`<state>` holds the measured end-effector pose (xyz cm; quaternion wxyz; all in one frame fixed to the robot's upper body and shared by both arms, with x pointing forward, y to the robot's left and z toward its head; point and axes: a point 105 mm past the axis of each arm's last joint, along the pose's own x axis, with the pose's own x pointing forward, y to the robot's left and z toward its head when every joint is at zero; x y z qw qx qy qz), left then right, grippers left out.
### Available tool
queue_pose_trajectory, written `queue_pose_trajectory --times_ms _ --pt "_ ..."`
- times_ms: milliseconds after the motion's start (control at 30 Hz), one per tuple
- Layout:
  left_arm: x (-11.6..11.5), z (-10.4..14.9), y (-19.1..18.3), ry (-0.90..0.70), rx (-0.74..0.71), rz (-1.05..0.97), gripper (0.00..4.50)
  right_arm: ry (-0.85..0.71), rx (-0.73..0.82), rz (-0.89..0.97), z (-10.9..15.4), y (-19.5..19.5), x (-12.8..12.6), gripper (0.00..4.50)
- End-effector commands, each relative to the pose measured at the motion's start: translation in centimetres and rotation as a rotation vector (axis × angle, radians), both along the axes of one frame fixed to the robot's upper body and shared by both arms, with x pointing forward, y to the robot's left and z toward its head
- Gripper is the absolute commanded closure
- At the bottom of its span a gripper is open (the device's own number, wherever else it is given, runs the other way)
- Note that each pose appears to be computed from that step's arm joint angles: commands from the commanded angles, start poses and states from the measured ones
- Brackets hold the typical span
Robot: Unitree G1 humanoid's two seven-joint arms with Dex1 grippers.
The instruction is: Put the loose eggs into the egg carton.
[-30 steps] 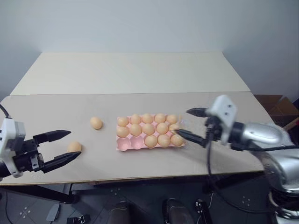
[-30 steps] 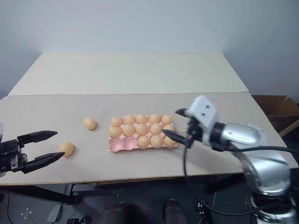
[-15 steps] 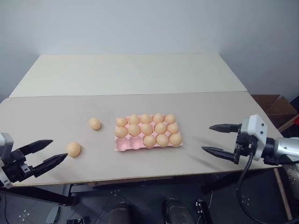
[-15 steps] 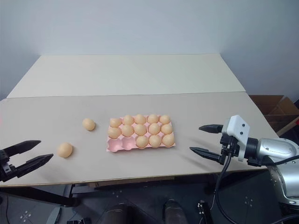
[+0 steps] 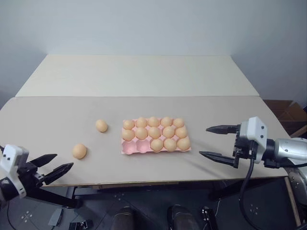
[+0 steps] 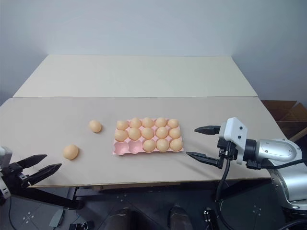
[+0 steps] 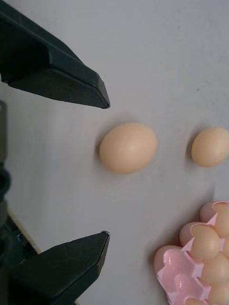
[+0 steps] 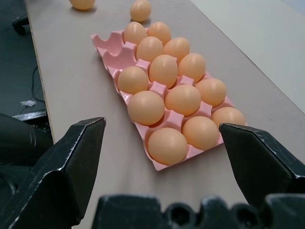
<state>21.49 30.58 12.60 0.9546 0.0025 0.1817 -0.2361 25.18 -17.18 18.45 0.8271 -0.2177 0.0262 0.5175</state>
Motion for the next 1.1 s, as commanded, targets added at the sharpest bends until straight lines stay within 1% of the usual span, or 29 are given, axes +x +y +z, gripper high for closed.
queue_pose_trajectory --times_ms 33,67,100,167,367,400,467,533,633,733,767,867,933,1000,1100 --pt "1.6 -1.3 0.0 0.047 0.055 0.050 0.00 -0.065 0.014 0.042 1.5 0.8 -0.6 0.04" --pt "2.3 -1.7 0.2 0.052 0.066 0.080 0.00 -0.067 0.016 0.044 1.6 0.8 -0.6 0.04" --pt "2.9 -2.0 0.2 0.062 0.061 0.101 0.19 -0.069 0.016 0.046 1.6 0.9 -0.6 0.01" --pt "3.5 -2.5 -0.3 0.084 0.079 0.079 0.59 -0.073 0.015 0.048 1.8 0.9 -0.6 0.00" --pt "4.2 -2.2 -0.6 0.055 0.095 0.063 2.47 -0.083 0.022 0.036 2.1 0.8 -0.7 0.00" --pt "4.2 -2.0 -0.9 0.047 0.108 0.040 2.71 -0.084 0.023 0.035 2.0 0.8 -0.7 0.00" --pt "4.3 -1.2 -1.5 0.008 0.118 -0.002 2.99 -0.086 0.027 0.031 2.0 0.9 -0.8 0.00" --pt "4.3 0.4 -2.7 -0.057 0.112 -0.082 3.03 -0.091 0.031 0.028 2.0 1.0 -0.9 0.00" --pt "4.0 2.7 -5.6 -0.142 0.091 -0.258 3.03 -0.097 0.039 0.030 2.1 1.2 -0.9 0.00" --pt "4.4 3.7 -8.6 -0.182 0.071 -0.381 3.03 -0.102 0.044 0.031 2.0 1.5 -0.8 0.00" --pt "4.8 3.6 -10.6 -0.195 0.056 -0.448 3.03 -0.106 0.046 0.033 2.0 1.6 -0.6 0.00" --pt "5.7 3.4 -14.8 -0.214 0.011 -0.573 3.03 -0.114 0.053 0.035 2.1 1.9 -0.4 0.00" --pt "6.4 2.9 -16.4 -0.200 -0.007 -0.615 3.03 -0.116 0.054 0.034 2.0 2.1 -0.2 0.00" --pt "7.0 1.6 -18.1 -0.178 0.028 -0.643 3.03 -0.121 0.052 0.031 2.0 2.2 -0.1 0.00" --pt "7.2 0.4 -19.3 -0.146 0.061 -0.652 3.03 -0.133 0.056 0.019 2.2 2.4 -0.1 0.00"
